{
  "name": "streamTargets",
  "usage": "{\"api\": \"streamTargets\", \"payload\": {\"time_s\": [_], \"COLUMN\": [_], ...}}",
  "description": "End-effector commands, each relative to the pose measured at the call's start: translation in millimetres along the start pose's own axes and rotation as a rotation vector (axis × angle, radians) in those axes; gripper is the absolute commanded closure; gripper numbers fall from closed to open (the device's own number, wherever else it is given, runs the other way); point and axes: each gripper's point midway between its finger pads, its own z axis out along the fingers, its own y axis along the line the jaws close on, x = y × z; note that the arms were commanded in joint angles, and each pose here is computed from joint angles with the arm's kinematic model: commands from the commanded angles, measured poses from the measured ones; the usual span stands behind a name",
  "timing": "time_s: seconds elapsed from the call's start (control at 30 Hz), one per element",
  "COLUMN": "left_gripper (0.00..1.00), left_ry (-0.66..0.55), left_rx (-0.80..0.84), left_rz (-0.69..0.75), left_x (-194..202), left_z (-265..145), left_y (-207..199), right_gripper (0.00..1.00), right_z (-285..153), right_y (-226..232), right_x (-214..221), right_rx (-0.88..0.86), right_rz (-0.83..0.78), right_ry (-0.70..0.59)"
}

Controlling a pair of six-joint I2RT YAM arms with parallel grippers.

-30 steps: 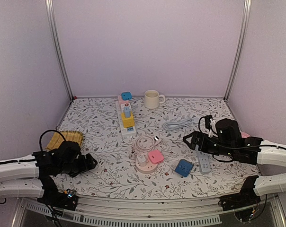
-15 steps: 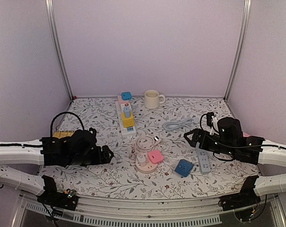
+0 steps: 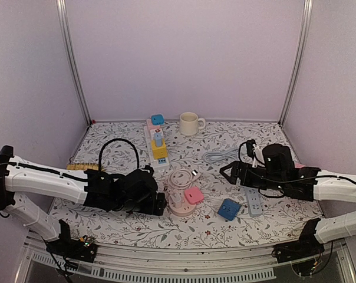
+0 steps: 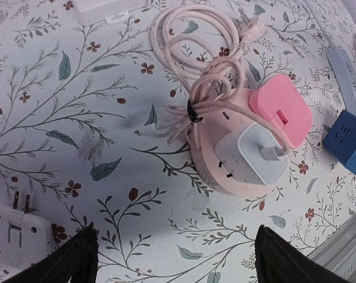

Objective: Pull the plug off the socket

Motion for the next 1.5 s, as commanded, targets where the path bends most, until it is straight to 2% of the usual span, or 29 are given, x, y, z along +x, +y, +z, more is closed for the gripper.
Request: {"api": "streamTargets", "payload": {"time_s": [0.0,0.17,0.43,0.7,0.87,1.17,1.47], "left_gripper": [0.08,0.08,0.07,0.07,0.07,0.08,0.08], "left_ry": [0.001,0.008,-0.012,-0.015,-0.028,-0.026,-0.021], "left_rx": [0.042,0.054,0.046,0.047,0.071,0.094,0.131], "left_rz": [0.032,0.027,0.02,0.008,0.009,0.005,-0.012], "left_x": [0.4,4.3,2.8,5.0,1.0,1.0,1.0], "left_z": [3.8,8.1,4.2,3.8,0.5,0.6,0.6], "left_y": [-18.9,-21.3,-13.8,-9.8,-14.2,-18.6,-23.8], "right_gripper": [0.01,0.0,0.01,0.07,0.1,0.26,0.54], "right_z": [27.1,66.9,113.9,127.2,126.4,127.4,124.2], "right_y": [43.1,56.1,41.2,42.7,38.6,47.1,55.4], "right_x": [3.6,23.2,57.4,95.6,107.4,118.4,112.2], "right_rx": [-0.148,-0.167,-0.133,-0.218,-0.23,-0.301,-0.335], "right_rz": [-0.062,-0.103,-0.095,-0.045,0.003,0.095,0.143], "right_ry": [0.094,0.205,0.321,0.462,0.493,0.537,0.522]}}
